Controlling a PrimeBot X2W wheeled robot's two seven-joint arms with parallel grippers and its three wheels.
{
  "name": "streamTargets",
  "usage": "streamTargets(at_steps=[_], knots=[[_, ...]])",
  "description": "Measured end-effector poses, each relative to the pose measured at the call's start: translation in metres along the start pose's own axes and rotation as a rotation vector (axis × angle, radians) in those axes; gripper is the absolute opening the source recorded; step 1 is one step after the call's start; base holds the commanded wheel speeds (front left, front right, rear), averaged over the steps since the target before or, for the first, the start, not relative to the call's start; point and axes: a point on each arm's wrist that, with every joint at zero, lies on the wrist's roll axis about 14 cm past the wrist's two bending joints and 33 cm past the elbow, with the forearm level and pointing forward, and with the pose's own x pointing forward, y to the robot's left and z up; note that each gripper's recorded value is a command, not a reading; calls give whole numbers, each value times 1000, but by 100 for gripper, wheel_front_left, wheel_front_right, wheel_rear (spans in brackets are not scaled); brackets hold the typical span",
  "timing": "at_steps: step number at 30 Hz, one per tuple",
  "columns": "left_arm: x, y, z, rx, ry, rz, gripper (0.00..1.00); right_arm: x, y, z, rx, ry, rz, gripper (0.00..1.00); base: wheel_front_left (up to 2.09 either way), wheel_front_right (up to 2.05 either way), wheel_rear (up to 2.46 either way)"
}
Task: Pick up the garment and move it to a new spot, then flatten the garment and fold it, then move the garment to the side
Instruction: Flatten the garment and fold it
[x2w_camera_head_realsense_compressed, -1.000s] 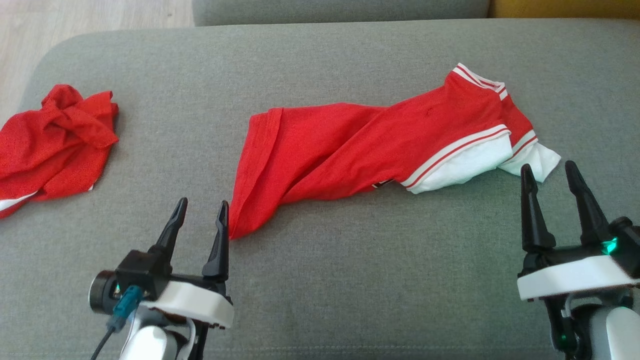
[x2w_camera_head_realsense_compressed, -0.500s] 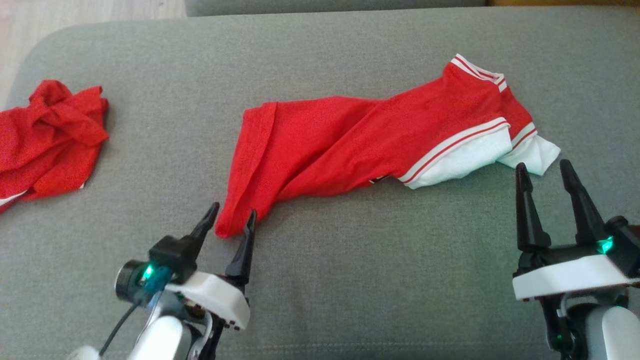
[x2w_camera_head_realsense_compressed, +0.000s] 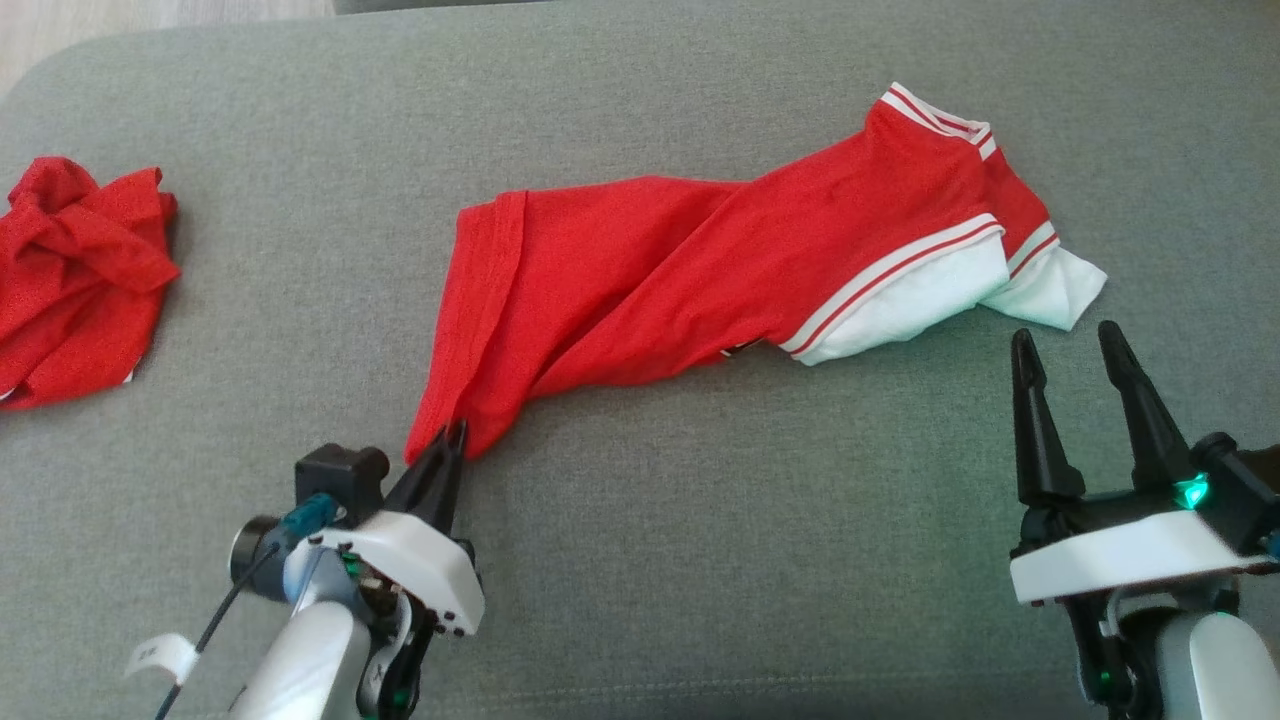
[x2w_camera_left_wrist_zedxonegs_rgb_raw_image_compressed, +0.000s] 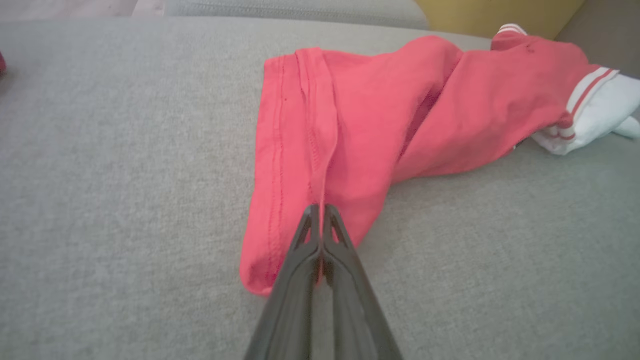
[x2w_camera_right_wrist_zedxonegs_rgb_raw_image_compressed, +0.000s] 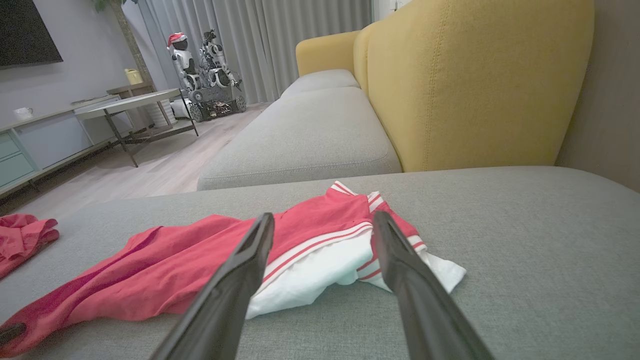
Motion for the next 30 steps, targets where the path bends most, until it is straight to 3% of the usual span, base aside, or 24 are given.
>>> streamTargets(at_steps=[7,20,30], knots=[[-4,-14,55,-3,-190,-51,0,2,0,0,9,-6,0,100,0,0,0],[-63,-56,161,-27,-473,-191,0,5,1,0,52,-10,5,100,0,0,0],[-31,-11,158,-99,-431,-67,0,4,-10,-7,72,1,-28,100,0,0,0]])
